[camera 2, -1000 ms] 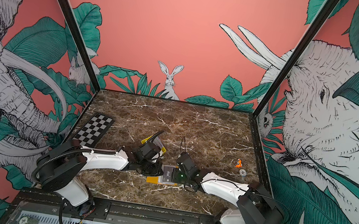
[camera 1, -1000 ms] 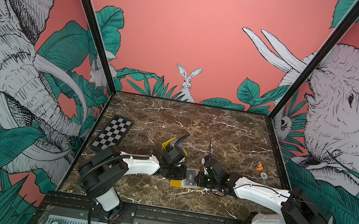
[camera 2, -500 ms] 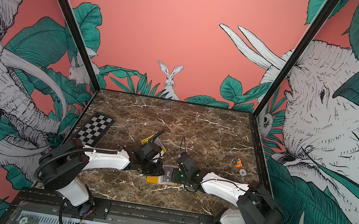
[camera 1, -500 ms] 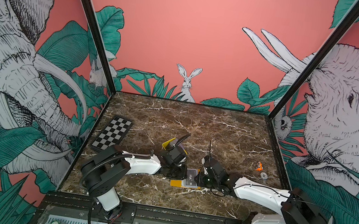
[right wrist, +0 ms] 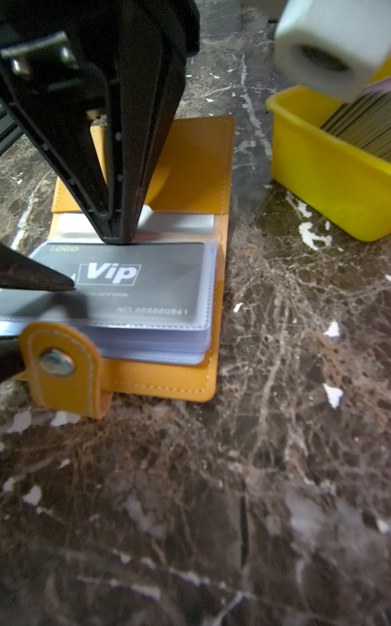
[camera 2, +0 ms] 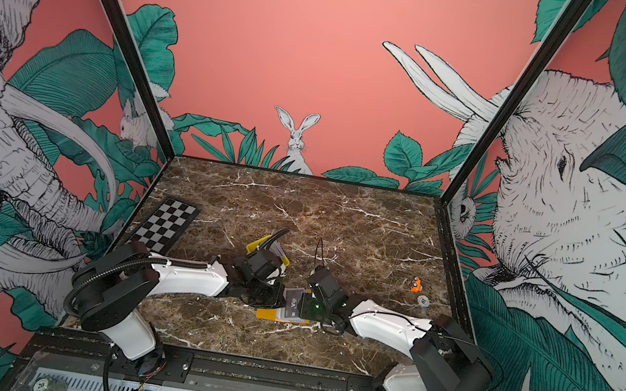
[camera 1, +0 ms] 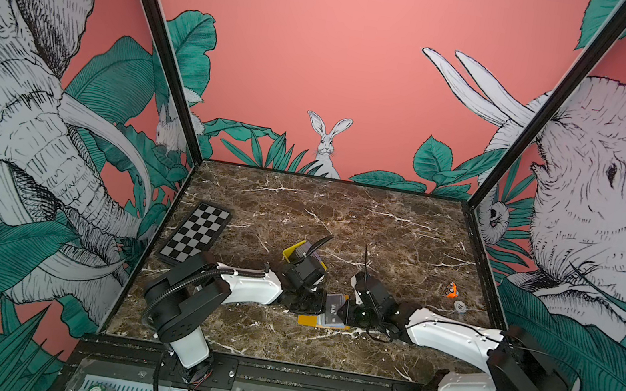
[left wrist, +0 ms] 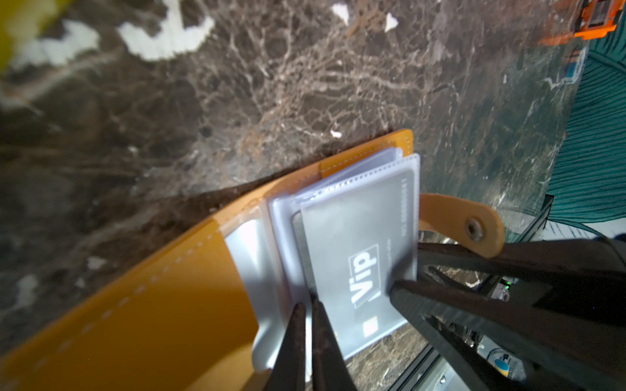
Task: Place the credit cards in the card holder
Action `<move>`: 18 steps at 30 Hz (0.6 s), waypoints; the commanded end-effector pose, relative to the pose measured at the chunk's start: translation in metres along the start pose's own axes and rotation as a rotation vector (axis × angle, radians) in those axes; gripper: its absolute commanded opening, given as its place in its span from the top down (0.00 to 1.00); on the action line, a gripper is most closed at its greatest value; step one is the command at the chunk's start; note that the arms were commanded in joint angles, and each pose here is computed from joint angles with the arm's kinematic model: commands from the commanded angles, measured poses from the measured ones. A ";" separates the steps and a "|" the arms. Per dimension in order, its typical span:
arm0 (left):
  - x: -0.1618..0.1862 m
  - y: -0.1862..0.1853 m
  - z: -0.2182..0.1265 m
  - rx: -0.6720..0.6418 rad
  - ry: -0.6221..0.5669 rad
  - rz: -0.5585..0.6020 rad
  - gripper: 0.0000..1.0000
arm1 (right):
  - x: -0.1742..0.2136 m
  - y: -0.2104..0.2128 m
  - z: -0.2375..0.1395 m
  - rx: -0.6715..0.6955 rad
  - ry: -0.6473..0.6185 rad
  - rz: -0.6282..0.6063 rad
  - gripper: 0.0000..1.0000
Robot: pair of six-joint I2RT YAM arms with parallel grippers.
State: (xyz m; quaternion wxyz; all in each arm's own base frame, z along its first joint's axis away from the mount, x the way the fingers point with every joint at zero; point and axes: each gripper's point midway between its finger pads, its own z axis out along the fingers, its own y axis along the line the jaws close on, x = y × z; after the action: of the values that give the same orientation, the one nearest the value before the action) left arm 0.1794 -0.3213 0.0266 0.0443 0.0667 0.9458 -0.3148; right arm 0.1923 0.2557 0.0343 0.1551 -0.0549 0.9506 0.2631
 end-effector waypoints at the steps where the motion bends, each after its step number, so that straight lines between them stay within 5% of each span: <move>1: 0.000 -0.001 0.001 -0.012 0.001 0.006 0.91 | -0.001 0.002 0.002 -0.020 -0.007 0.002 0.79; 18: -0.012 -0.020 -0.031 0.037 -0.099 0.037 0.86 | -0.006 0.015 -0.005 -0.030 -0.013 -0.059 0.82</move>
State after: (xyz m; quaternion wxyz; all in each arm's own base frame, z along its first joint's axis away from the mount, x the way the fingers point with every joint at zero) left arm 0.1836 -0.3229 0.0452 0.0662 0.0656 0.9396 -0.3293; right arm 0.1905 0.2604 0.0367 0.1549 -0.0682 0.9468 0.2737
